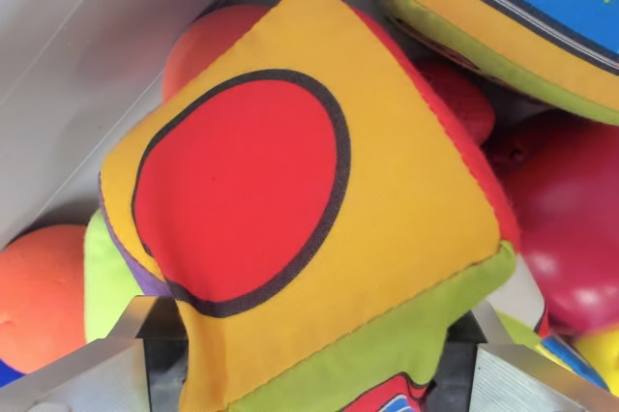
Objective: Pick an object from the bin
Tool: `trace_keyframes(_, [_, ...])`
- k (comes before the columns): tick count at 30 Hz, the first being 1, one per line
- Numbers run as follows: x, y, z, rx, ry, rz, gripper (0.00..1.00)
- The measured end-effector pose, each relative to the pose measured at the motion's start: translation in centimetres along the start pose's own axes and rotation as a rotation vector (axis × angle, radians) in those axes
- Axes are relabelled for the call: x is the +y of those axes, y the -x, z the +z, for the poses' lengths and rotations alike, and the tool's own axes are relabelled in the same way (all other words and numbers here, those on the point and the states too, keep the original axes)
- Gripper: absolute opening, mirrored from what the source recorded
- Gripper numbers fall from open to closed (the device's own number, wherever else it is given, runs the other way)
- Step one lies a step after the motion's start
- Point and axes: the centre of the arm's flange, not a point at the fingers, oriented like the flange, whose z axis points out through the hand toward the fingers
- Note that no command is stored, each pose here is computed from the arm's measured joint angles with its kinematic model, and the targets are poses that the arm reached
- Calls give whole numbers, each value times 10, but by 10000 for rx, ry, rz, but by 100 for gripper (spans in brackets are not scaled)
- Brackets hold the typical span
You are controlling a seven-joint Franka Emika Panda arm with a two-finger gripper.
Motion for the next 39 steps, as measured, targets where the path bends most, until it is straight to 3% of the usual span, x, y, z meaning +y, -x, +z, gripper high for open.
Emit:
trace_keyframes(15, [0, -1, -36, -41, 0, 8, 0])
trace_keyframes(39, [0, -1, -129, -61, -23, -6, 0])
